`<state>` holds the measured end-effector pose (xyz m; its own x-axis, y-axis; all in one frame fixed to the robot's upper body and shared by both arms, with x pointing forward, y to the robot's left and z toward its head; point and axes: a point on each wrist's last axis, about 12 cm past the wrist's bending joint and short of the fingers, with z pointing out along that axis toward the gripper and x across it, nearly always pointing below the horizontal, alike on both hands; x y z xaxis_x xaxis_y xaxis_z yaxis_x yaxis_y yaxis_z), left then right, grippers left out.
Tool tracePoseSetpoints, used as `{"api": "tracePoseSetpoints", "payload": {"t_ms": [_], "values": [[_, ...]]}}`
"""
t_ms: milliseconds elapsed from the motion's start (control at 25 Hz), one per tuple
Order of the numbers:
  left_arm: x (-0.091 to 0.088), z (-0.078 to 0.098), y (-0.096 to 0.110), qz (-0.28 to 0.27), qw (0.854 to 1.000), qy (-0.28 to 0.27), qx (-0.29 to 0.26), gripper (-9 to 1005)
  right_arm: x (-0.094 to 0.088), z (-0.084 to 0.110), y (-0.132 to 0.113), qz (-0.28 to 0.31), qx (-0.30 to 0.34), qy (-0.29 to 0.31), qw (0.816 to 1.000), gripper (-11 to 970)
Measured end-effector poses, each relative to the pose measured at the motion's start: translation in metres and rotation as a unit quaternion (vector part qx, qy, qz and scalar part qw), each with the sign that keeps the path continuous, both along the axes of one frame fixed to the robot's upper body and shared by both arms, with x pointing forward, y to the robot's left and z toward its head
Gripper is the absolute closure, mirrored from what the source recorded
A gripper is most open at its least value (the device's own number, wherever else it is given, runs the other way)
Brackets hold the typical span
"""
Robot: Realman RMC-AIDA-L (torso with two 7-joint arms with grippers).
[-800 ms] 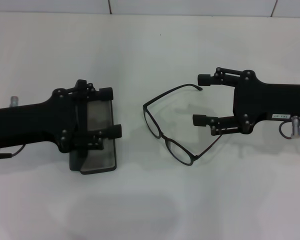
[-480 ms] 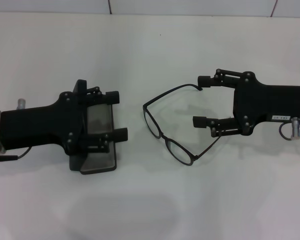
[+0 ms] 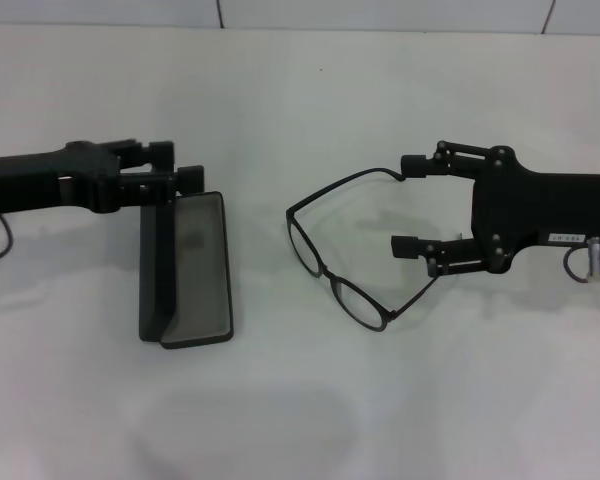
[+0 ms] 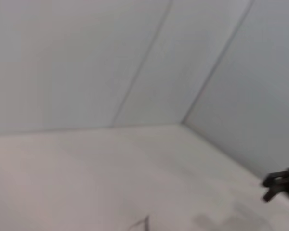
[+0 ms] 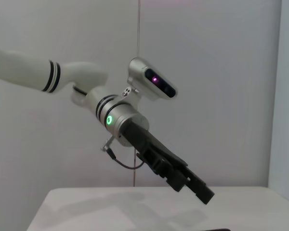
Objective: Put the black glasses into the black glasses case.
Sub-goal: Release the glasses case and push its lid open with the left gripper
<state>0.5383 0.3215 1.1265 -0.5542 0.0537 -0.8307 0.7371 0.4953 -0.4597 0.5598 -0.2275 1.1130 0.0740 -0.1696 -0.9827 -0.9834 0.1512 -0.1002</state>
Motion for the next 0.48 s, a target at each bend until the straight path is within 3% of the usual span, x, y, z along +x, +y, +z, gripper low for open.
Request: {"api": "tracePoseSetpoints", "payload": {"t_ms": [280,480], "values": [[0.002,0.003,0.001,0.054,0.993,0.085,0.069,141,0.003,0.003,-0.004,0.002,-0.010,-0.005,1.000,109],[0.004,-0.004,-0.010,0.082,0.981,0.140,0.110,144,0.003,0.004,-0.006,0.007,-0.019,-0.010,1.000,110]]}}
